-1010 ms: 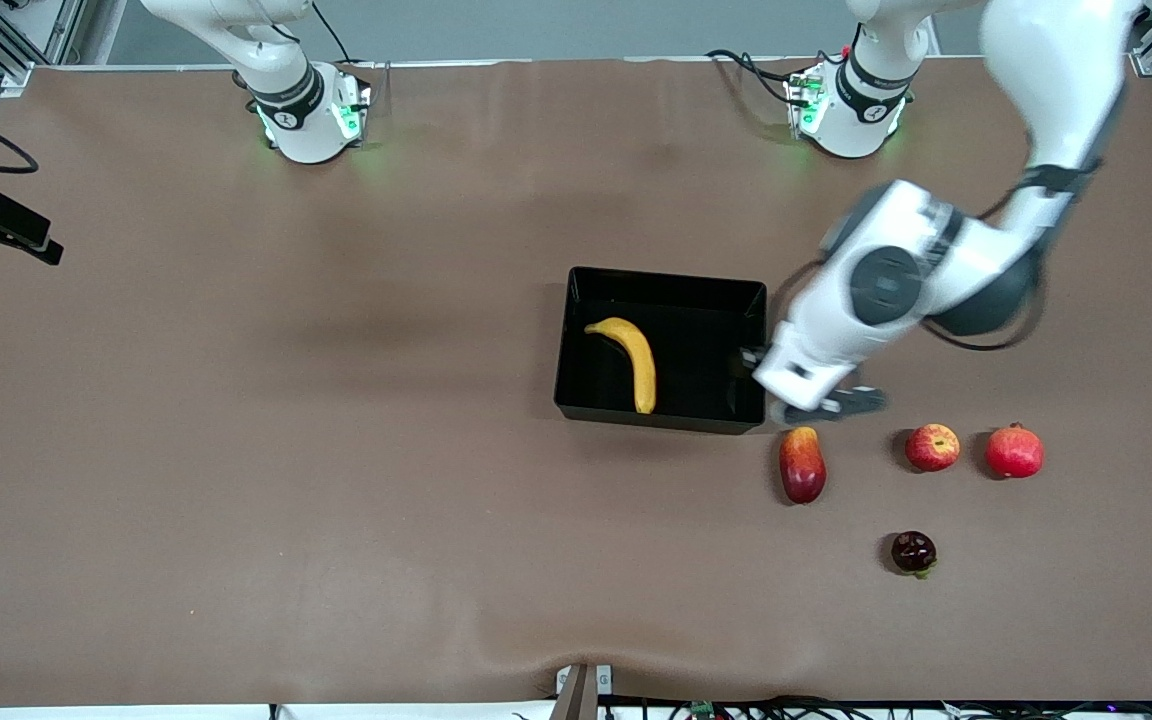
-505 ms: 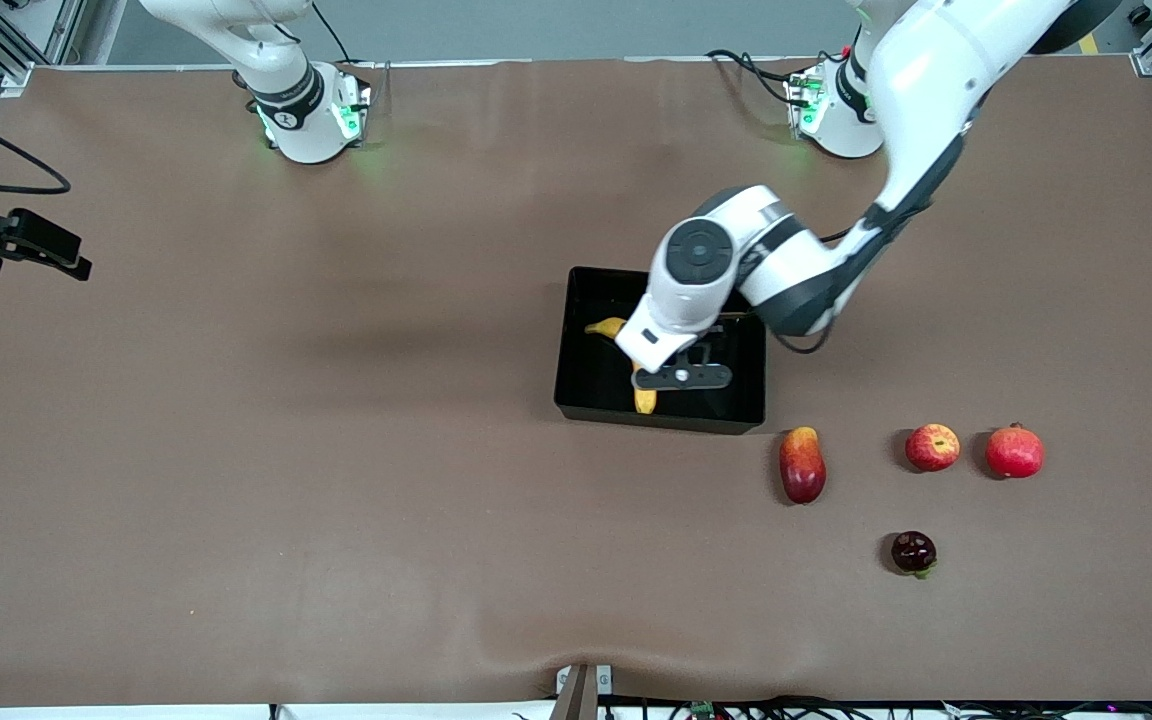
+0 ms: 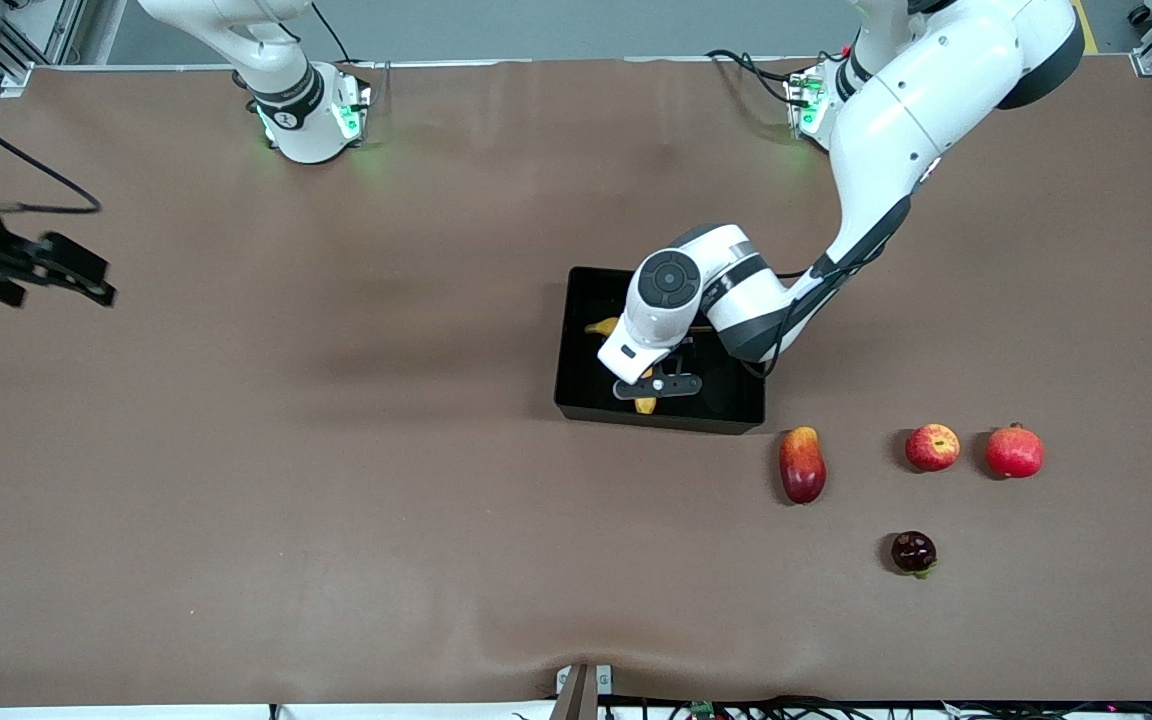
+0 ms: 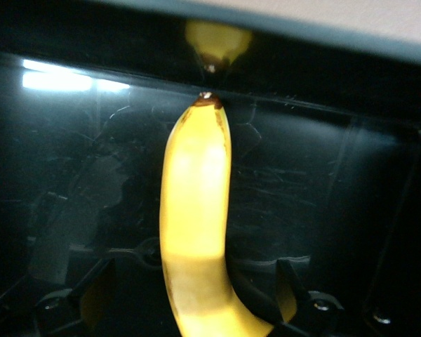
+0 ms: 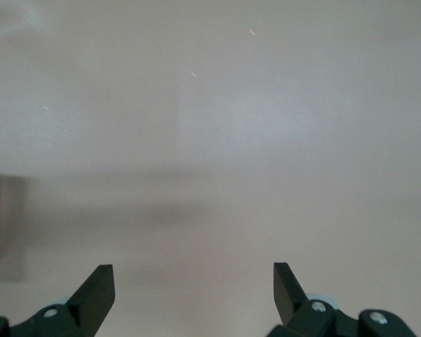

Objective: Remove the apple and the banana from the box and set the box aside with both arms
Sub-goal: 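Grasp the banana with the left gripper while the right gripper reaches the box, then place the banana by the apples while the right gripper grips the box, then drag the black box away with the right gripper while the left gripper withdraws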

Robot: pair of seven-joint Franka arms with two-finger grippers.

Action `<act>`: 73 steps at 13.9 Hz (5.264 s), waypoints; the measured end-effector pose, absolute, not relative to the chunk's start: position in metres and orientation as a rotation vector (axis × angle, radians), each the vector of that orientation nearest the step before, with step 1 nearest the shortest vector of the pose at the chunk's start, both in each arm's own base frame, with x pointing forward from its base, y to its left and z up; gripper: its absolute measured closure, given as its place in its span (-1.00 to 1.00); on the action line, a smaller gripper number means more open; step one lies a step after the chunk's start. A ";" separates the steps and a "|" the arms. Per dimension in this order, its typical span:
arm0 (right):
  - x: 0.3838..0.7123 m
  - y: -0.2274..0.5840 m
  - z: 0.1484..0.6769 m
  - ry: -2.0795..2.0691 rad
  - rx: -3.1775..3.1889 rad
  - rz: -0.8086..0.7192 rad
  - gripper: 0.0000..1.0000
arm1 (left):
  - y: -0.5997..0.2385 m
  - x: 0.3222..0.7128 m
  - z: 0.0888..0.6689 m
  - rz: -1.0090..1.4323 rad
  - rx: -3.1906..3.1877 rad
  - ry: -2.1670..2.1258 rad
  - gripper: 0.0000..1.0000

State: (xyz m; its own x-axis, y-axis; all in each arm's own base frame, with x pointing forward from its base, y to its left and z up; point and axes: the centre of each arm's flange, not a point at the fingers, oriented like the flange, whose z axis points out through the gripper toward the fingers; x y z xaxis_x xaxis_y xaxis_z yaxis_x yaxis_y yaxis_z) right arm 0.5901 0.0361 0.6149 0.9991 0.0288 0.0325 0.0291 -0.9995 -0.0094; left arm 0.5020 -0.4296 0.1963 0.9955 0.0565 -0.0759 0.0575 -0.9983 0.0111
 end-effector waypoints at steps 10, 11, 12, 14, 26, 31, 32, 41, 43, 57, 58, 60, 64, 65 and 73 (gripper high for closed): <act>0.634 0.199 0.435 -0.333 -3.117 0.192 -1.00 | -0.430 0.505 0.194 -0.116 3.146 0.090 0.22; 0.636 0.221 0.415 -0.305 -3.124 0.173 -1.00 | -0.429 0.509 0.201 -0.108 3.157 0.093 0.22; 0.635 0.239 0.399 -0.276 -3.130 0.164 -1.00 | -0.428 0.514 0.210 -0.096 3.168 0.099 0.22; 0.630 0.267 0.375 -0.242 -3.124 0.184 -1.00 | -0.424 0.529 0.239 -0.044 3.186 0.122 0.22; 0.586 0.424 0.284 -0.348 -2.998 -0.121 -1.00 | -0.161 0.660 0.352 0.010 3.175 0.173 0.22; 0.558 0.468 0.247 -0.450 -2.978 -0.143 -1.00 | -0.088 0.655 0.293 -0.162 3.163 0.236 0.22; 0.557 0.470 0.245 -0.451 -2.979 -0.140 -1.00 | -0.084 0.650 0.278 -0.191 3.160 0.233 0.22; 0.551 0.474 0.227 -0.317 -3.008 -0.103 0.07 | -0.067 0.621 0.185 -0.246 3.184 0.145 0.22; 0.556 0.471 0.231 -0.296 -3.005 -0.112 0.52 | -0.066 0.621 0.184 -0.233 3.194 0.136 0.09; 0.633 0.087 0.370 0.061 -3.052 -0.121 0.93 | -0.060 0.644 0.513 0.029 3.279 0.332 -1.00; 0.633 0.039 0.366 0.052 -3.060 -0.118 0.93 | -0.059 0.641 0.528 0.010 3.280 0.327 -1.00; 0.629 -0.051 0.357 0.054 -3.072 -0.114 0.93 | -0.058 0.633 0.555 -0.008 3.242 0.326 -1.00; 0.609 -0.168 0.322 0.196 -3.062 -0.068 0.93 | -0.036 0.610 0.605 -0.009 3.142 0.281 -1.00; 0.605 -0.184 0.310 0.215 -3.043 -0.059 0.93 | -0.026 0.604 0.613 -0.024 3.147 0.235 -1.00; 0.602 -0.244 0.234 0.167 -2.997 -0.020 0.91 | -0.046 0.578 0.643 -0.018 3.227 0.107 -1.00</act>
State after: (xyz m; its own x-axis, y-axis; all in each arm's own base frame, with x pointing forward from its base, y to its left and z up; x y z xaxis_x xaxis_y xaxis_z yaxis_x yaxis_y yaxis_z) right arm 0.6020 -0.2440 0.2340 0.9937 -0.1115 0.0054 -0.1097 -0.9841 -0.1398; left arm 0.5783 -0.0458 0.6434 0.9978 0.0663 -0.0080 0.0654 -0.9940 -0.0875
